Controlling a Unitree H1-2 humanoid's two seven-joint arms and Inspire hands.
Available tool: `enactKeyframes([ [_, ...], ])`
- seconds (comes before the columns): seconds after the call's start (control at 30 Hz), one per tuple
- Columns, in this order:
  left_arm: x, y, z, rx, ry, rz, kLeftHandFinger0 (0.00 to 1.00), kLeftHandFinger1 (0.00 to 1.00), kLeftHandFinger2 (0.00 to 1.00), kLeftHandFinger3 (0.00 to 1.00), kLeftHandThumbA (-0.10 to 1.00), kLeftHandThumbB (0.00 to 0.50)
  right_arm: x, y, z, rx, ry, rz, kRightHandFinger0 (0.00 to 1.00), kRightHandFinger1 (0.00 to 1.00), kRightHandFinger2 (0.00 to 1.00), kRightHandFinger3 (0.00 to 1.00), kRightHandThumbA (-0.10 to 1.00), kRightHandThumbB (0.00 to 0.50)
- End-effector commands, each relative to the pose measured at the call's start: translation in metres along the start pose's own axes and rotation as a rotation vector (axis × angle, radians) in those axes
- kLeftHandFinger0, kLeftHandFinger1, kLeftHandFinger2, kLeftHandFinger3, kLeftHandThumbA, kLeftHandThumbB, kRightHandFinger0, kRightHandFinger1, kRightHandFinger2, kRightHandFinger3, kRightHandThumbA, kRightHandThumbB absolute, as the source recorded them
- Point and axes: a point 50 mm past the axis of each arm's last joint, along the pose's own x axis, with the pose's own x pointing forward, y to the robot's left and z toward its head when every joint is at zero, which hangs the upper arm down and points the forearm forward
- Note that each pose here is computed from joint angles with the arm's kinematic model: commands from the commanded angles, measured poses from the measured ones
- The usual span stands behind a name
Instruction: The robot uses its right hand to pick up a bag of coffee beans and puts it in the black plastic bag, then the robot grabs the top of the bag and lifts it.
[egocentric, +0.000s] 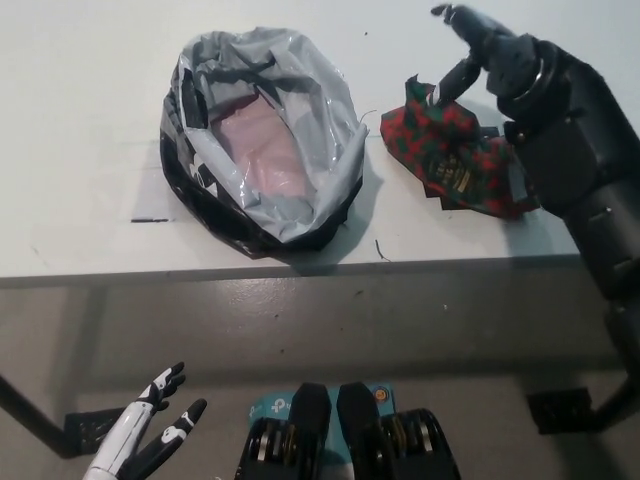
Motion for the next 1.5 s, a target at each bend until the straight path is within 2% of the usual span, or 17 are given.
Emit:
enactKeyframes([
  [0.0,0.000,0.007,0.011,0.021,-0.063,0.016,1.00,1.00,1.00,1.00,0.85,0.194,0.001,-0.023,0.019,0.047,-0.022,-0.047,1.00,1.00,1.00,1.00,0.93,0.500],
  [0.3,-0.006,0.003,0.005,0.003,-0.052,0.032,1.00,1.00,1.00,1.00,0.83,0.190,0.016,0.011,-0.009,0.195,-0.007,0.073,1.00,1.00,1.00,1.00,0.90,0.500],
  [0.83,-0.002,0.007,0.009,0.023,-0.063,0.029,1.00,1.00,1.00,1.00,0.86,0.193,0.023,0.046,-0.051,0.120,0.100,0.114,1.00,1.00,1.00,1.00,0.96,0.500],
  [0.9,-0.001,0.007,0.009,0.025,-0.065,0.028,1.00,1.00,1.00,1.00,0.85,0.192,0.023,0.052,-0.053,0.119,0.107,0.095,1.00,1.00,1.00,1.00,0.89,0.500],
  [0.93,0.000,0.007,0.009,0.016,-0.066,0.030,1.00,1.00,1.00,1.00,0.84,0.195,0.023,0.058,-0.053,0.123,0.104,0.051,1.00,1.00,1.00,1.00,0.74,0.465],
  [1.0,0.000,0.007,0.009,0.008,-0.067,0.029,1.00,1.00,1.00,1.00,0.84,0.194,0.023,0.066,-0.054,0.111,0.091,-0.033,0.79,0.92,0.99,1.00,0.40,0.295],
  [1.03,0.000,0.008,0.009,0.011,-0.068,0.030,1.00,1.00,1.00,1.00,0.84,0.194,0.023,0.070,-0.056,0.092,0.083,-0.078,0.58,0.68,0.70,0.85,0.13,0.278],
  [1.07,0.001,0.008,0.010,0.014,-0.070,0.030,1.00,1.00,1.00,1.00,0.84,0.193,0.023,0.072,-0.056,0.082,0.083,-0.099,0.46,0.58,0.64,0.76,0.06,0.282],
  [1.1,0.001,0.009,0.010,0.012,-0.068,0.029,1.00,1.00,1.00,1.00,0.84,0.194,0.023,0.074,-0.056,0.085,0.078,-0.115,0.20,0.31,0.42,0.51,-0.07,0.242],
  [1.13,0.001,0.009,0.010,0.009,-0.063,0.029,1.00,1.00,1.00,1.00,0.84,0.196,0.022,0.078,-0.059,0.114,0.074,-0.140,0.04,0.22,0.36,0.40,-0.09,0.205],
  [1.2,0.001,0.010,0.012,0.012,-0.065,0.030,1.00,1.00,1.00,1.00,0.84,0.197,0.022,0.079,-0.062,0.271,0.066,-0.149,0.00,0.22,0.50,0.49,-0.10,0.179],
  [1.23,0.002,0.012,0.012,0.014,-0.067,0.032,1.00,1.00,1.00,1.00,0.84,0.199,0.022,0.077,-0.063,0.330,0.060,-0.156,0.06,0.40,0.71,0.73,-0.10,0.188],
  [1.3,0.004,0.012,0.012,0.013,-0.069,0.032,1.00,1.00,1.00,1.00,0.85,0.208,0.022,0.073,-0.066,0.393,0.052,-0.159,0.18,0.55,0.81,0.72,-0.10,0.204],
  [1.33,0.005,0.012,0.012,0.014,-0.070,0.032,1.00,1.00,1.00,1.00,0.85,0.204,0.022,0.071,-0.066,0.432,0.058,-0.157,0.15,0.50,0.78,0.83,-0.10,0.207],
  [1.37,0.005,0.012,0.012,0.014,-0.070,0.032,1.00,1.00,1.00,1.00,0.85,0.203,0.022,0.069,-0.067,0.459,0.063,-0.155,0.12,0.50,0.79,0.76,-0.10,0.208],
  [1.4,0.006,0.012,0.013,0.021,-0.073,0.031,1.00,1.00,1.00,1.00,0.85,0.193,0.022,0.064,-0.068,0.535,0.059,-0.161,0.06,0.49,0.79,0.58,-0.09,0.203],
  [1.47,0.007,0.012,0.013,0.021,-0.075,0.030,1.00,1.00,1.00,1.00,0.85,0.190,0.022,0.061,-0.071,0.583,0.035,-0.166,0.09,0.53,0.82,0.54,-0.08,0.188],
])
